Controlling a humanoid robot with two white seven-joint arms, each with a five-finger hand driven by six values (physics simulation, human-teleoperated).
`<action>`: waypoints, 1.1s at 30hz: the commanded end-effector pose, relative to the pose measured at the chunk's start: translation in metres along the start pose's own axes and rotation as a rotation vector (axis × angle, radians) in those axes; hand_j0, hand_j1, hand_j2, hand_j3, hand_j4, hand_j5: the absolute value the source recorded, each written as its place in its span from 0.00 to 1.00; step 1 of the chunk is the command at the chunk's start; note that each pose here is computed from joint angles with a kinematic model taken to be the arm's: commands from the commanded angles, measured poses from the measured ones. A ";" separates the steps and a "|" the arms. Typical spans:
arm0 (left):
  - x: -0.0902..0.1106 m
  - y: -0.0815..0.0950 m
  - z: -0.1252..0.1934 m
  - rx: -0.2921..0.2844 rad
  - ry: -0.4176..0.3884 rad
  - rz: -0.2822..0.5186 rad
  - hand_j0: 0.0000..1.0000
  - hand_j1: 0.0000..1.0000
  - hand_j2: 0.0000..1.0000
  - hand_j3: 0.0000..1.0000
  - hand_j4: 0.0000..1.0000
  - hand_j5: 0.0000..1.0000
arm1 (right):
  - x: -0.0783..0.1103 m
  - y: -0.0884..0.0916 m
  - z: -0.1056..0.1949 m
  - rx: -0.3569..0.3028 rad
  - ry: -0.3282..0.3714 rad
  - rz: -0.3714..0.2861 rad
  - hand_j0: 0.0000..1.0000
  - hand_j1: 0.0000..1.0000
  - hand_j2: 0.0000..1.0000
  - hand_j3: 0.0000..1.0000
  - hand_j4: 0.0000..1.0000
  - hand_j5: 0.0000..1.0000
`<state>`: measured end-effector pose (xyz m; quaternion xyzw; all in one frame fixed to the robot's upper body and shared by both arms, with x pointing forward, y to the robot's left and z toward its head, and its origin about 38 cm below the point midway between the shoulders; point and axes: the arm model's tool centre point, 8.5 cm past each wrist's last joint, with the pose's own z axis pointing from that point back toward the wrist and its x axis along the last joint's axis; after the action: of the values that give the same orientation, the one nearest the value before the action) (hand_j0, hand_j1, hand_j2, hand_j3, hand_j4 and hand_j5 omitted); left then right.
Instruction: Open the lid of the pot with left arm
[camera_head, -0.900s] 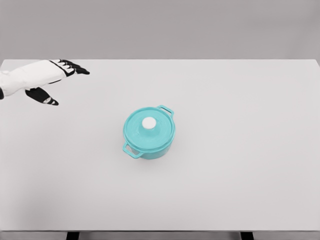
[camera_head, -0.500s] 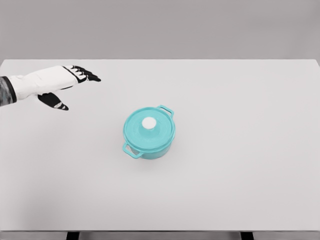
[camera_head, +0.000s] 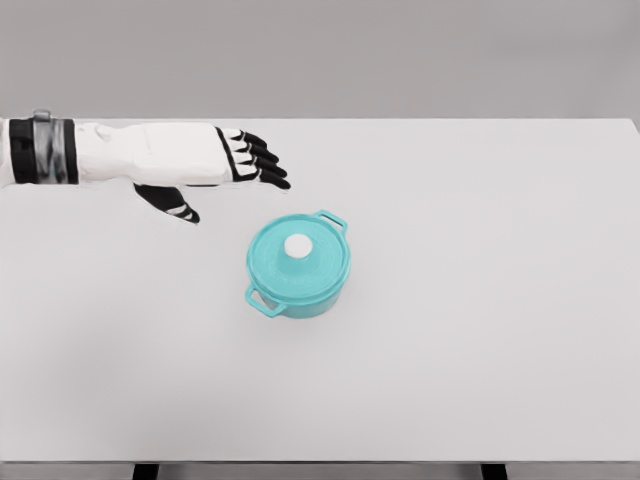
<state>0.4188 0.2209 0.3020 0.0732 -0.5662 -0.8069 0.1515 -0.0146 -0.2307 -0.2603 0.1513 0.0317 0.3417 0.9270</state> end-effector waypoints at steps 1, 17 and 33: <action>0.018 -0.015 -0.027 -0.041 -0.092 0.020 1.00 1.00 1.00 1.00 1.00 1.00 | 0.000 0.000 0.000 0.000 0.000 0.000 1.00 1.00 1.00 1.00 1.00 1.00; 0.028 -0.021 -0.086 -0.141 -0.152 -0.075 0.95 0.95 0.95 0.95 0.95 0.95 | 0.000 0.000 0.000 0.000 0.000 0.000 1.00 1.00 1.00 1.00 1.00 1.00; 0.019 -0.030 -0.097 -0.187 -0.125 -0.091 0.80 0.80 0.80 0.80 0.80 0.80 | 0.000 0.000 0.000 0.000 0.000 0.000 1.00 1.00 1.00 1.00 1.00 1.00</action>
<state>0.4245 0.1381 0.2425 0.0356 -0.4929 -0.8654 0.0832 -0.0146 -0.2307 -0.2603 0.1513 0.0317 0.3419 0.9270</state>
